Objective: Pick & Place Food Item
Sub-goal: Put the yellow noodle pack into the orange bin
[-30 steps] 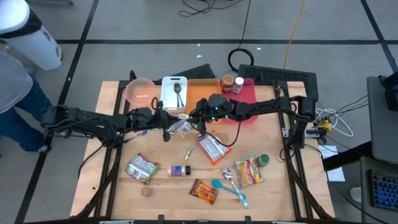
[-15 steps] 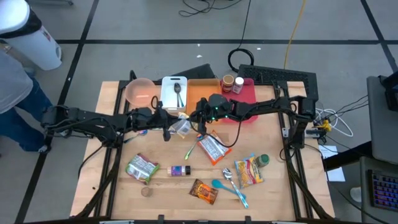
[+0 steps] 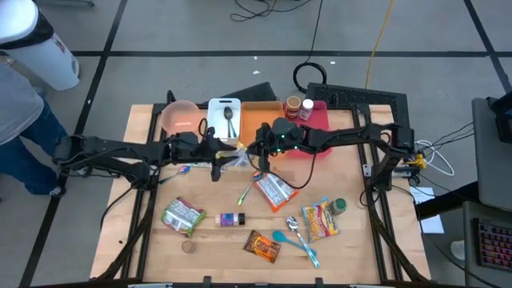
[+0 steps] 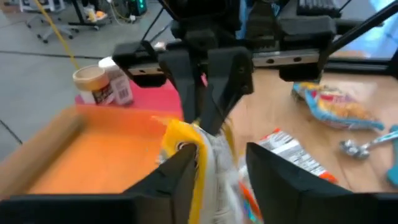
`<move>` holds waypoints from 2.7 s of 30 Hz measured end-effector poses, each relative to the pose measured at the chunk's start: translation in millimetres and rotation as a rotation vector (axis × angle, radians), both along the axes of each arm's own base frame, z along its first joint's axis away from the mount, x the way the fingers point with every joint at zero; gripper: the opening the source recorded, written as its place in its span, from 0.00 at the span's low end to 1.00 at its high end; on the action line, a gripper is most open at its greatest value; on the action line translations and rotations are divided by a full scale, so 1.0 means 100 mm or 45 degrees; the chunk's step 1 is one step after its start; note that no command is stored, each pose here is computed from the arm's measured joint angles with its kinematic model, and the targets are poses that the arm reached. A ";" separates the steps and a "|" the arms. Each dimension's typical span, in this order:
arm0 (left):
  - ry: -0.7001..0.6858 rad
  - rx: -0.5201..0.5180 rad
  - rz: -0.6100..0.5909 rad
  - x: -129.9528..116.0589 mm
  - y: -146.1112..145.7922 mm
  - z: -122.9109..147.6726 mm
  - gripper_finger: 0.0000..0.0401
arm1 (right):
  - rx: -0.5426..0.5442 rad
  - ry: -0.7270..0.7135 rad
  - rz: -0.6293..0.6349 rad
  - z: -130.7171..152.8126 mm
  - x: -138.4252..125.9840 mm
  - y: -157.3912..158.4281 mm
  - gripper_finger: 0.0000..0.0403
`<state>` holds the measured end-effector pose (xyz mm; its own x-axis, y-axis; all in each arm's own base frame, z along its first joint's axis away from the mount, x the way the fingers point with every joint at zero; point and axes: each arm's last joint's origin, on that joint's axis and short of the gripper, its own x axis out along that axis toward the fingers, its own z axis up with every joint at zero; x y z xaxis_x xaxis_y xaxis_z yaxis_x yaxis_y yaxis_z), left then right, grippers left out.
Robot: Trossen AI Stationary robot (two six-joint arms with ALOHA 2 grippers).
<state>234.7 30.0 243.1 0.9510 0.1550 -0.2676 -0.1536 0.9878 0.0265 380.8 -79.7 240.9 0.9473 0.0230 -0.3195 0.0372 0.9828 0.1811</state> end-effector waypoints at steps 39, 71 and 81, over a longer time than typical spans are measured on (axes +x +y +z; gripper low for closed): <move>-0.093 -0.031 0.030 -0.75 -0.09 0.71 0.54 | -0.004 0.116 -0.551 0.54 -0.90 -0.96 0.00; -0.004 -0.046 0.034 -0.76 -0.09 0.58 0.54 | 0.017 0.513 -0.499 0.05 -0.11 -1.61 0.00; 0.022 -0.062 0.039 -0.75 -0.09 0.49 0.54 | -0.090 0.635 -0.567 0.04 -0.18 -1.62 0.00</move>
